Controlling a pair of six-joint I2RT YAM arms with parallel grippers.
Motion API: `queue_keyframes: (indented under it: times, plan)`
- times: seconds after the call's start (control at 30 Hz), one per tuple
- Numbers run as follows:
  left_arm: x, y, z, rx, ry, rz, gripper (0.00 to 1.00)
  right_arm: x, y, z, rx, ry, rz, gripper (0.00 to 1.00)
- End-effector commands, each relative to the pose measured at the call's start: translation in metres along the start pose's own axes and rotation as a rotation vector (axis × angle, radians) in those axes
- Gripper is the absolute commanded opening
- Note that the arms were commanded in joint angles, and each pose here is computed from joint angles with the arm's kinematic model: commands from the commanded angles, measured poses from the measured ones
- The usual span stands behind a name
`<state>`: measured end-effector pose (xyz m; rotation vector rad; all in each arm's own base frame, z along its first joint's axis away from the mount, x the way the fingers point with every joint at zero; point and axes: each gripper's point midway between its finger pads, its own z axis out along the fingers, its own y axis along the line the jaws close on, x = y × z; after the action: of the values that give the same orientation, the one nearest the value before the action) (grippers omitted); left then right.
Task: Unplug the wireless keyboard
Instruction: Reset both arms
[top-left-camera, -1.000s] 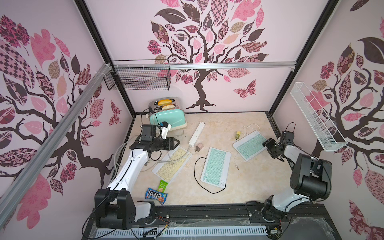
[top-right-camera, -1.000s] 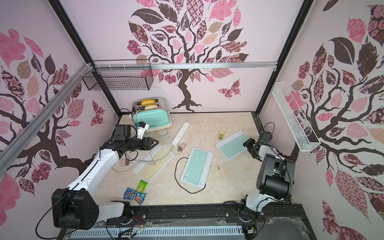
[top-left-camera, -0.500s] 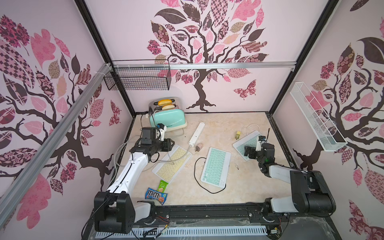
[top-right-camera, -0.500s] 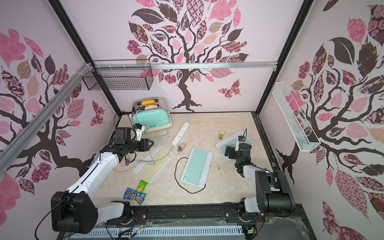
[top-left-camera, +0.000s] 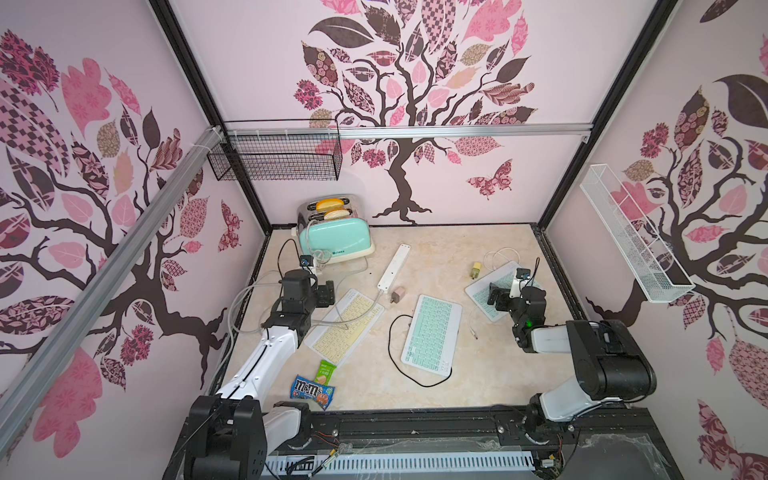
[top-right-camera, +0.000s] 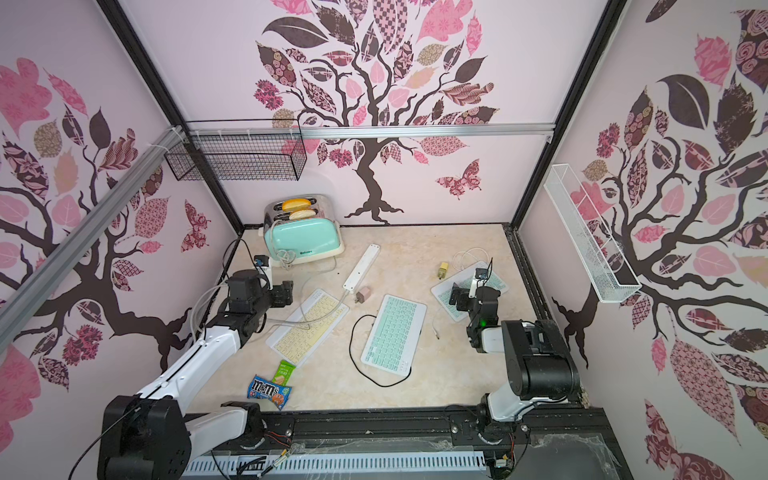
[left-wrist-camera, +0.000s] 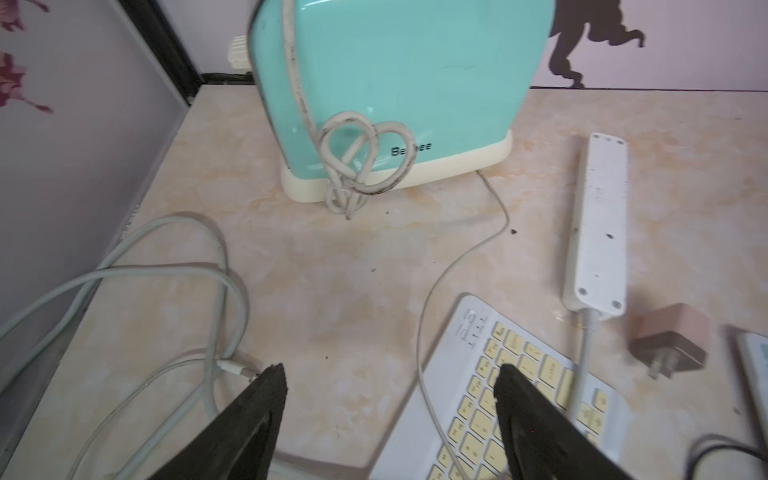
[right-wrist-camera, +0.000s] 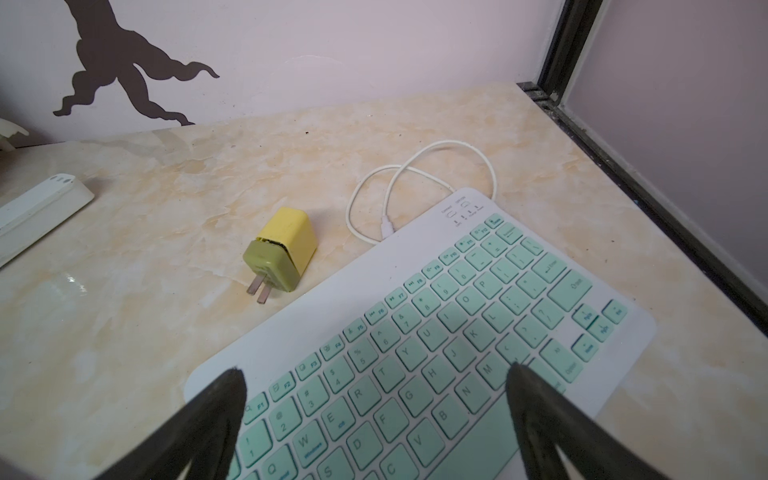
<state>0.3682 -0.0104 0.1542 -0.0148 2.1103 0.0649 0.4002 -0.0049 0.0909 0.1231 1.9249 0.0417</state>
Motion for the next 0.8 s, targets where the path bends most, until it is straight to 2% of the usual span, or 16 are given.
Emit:
queue_keyframes:
  times: [0.0,0.17,0.27,0.37,0.43,0.53,0.57,0.63,0.7,0.77]
  plan:
    - [-0.015,0.037,0.001,-0.223,-0.194,0.025,0.85,-0.016,0.001,0.001,0.009,-0.038,-0.003,0.99]
    - [0.023,0.036,0.016,-0.217,-0.216,0.031,0.91,-0.016,0.001,0.001,0.009,-0.039,-0.003,0.99]
    - [0.019,0.031,0.027,-0.178,-0.22,0.054,0.94,-0.016,0.001,0.001,0.007,-0.04,-0.004,0.99]
    - [0.021,0.039,0.049,-0.147,-0.112,0.009,0.96,-0.016,0.001,0.002,0.008,-0.038,-0.003,0.99]
    - [0.02,0.036,0.056,-0.108,-0.099,-0.019,0.98,-0.016,0.001,0.002,0.008,-0.038,-0.004,0.99]
    - [0.022,0.017,0.05,0.002,-0.212,-0.022,0.98,-0.016,0.001,0.002,0.008,-0.037,-0.004,0.99]
    - [0.033,0.02,0.052,-0.016,-0.23,-0.034,0.98,-0.016,0.001,0.002,0.008,-0.039,-0.005,0.99]
    - [0.023,0.02,0.049,-0.011,-0.323,-0.036,0.98,-0.016,0.001,0.001,0.007,-0.038,-0.005,1.0]
    - [0.029,0.021,0.056,-0.019,-0.22,-0.041,0.98,-0.017,0.001,0.001,0.008,-0.041,-0.005,0.99]
    - [0.027,0.028,0.059,-0.012,-0.251,-0.08,0.98,-0.016,0.001,0.001,0.008,-0.038,-0.003,1.0]
